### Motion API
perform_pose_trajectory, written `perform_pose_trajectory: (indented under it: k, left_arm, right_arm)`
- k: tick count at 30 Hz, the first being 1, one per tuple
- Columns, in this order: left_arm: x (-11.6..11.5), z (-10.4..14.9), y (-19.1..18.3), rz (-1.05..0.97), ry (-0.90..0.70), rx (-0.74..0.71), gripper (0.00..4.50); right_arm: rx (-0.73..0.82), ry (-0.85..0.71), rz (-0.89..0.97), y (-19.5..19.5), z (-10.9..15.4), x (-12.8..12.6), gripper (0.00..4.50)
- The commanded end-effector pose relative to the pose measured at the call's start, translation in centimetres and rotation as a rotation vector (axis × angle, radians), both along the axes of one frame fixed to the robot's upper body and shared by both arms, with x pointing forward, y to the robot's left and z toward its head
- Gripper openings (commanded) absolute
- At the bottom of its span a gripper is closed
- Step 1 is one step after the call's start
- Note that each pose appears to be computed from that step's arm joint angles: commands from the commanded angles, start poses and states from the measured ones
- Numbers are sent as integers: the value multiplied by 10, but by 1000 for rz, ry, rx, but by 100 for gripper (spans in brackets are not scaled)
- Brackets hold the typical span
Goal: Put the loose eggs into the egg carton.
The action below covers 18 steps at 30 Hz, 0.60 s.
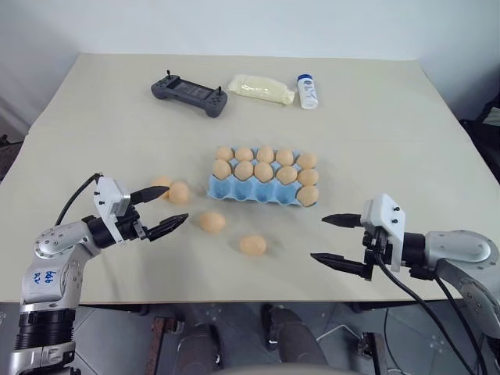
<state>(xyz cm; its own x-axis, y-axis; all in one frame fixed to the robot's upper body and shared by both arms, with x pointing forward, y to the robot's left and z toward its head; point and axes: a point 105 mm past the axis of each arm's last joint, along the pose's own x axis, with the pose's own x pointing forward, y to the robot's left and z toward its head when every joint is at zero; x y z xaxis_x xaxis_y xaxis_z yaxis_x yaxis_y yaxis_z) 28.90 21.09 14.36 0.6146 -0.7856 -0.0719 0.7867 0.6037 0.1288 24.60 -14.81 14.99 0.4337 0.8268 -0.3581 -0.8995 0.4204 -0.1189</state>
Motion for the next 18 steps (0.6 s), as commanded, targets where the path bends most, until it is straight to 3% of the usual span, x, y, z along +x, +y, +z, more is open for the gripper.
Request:
perform_pose_trajectory:
  k: [1,9,18]
  left_arm:
    - [-9,12,-2,-18,-36,-6,448]
    - [-21,7,5,-12,4,4,448]
    - [-35,6,5,-9,23,7,448]
  right_arm:
    - [10,-7,47,6,0,2,450]
    - [-21,45,154,27,-15,21,450]
    - [-6,-6,357,74,-12,22,450]
